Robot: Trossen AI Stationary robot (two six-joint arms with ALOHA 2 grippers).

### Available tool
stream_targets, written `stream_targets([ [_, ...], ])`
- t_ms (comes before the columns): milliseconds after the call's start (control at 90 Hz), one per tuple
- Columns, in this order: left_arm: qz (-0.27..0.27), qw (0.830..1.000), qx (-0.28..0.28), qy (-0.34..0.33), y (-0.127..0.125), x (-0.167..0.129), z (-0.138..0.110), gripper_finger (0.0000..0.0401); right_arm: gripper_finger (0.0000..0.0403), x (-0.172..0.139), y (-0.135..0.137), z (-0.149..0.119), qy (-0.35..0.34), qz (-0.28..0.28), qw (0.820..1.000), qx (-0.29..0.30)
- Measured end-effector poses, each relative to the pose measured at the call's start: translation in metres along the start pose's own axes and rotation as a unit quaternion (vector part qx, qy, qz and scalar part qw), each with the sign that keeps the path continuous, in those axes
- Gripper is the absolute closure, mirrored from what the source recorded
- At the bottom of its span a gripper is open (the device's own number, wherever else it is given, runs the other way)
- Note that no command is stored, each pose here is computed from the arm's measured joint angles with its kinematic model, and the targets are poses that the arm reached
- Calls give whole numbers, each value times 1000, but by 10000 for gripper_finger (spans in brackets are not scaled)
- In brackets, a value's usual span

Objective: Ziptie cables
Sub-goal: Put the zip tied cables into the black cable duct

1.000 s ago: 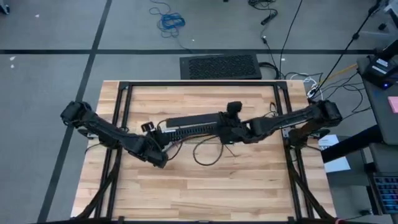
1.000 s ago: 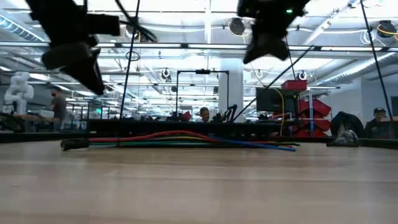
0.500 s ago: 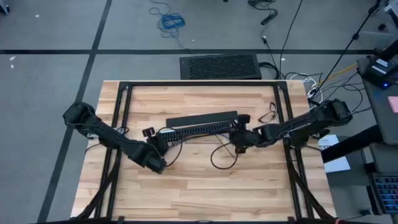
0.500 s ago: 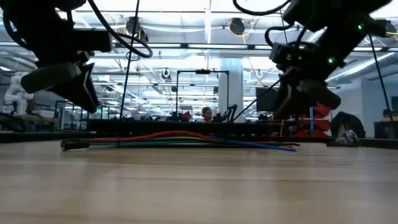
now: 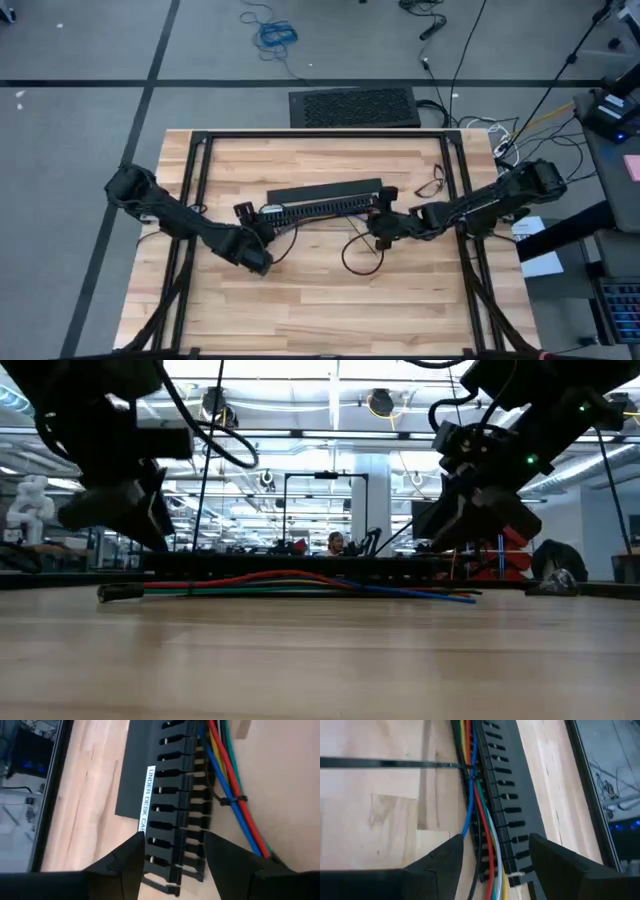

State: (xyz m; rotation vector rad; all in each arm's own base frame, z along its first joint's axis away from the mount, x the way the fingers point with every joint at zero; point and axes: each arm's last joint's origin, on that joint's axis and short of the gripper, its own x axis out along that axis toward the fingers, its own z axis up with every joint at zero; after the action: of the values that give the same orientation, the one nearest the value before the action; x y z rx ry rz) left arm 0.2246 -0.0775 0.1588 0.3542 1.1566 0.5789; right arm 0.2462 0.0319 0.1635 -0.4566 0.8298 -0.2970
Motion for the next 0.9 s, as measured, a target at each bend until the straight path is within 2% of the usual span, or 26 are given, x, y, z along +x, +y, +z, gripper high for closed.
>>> stream_targets([
  [233, 34, 998, 14, 45, -4, 24, 0, 200, 186, 7, -7, -1, 2, 14, 1000, 4],
  [422, 53, 997, 7, 61, 0, 35, 1, 206, 186, 29, -10, -8, 27, 22, 999, -26],
  [667, 56, 996, -6, 67, 5, 40, 4, 264, 186, 55, -15, -9, 32, -58, 995, -71],
  [789, 55, 996, -8, 65, 5, 40, 4, 294, 193, 64, -17, -13, 44, -66, 994, -76],
  [900, 53, 996, -9, 65, 4, 40, 4, 320, 221, 71, -18, -19, 63, -69, 993, -78],
])
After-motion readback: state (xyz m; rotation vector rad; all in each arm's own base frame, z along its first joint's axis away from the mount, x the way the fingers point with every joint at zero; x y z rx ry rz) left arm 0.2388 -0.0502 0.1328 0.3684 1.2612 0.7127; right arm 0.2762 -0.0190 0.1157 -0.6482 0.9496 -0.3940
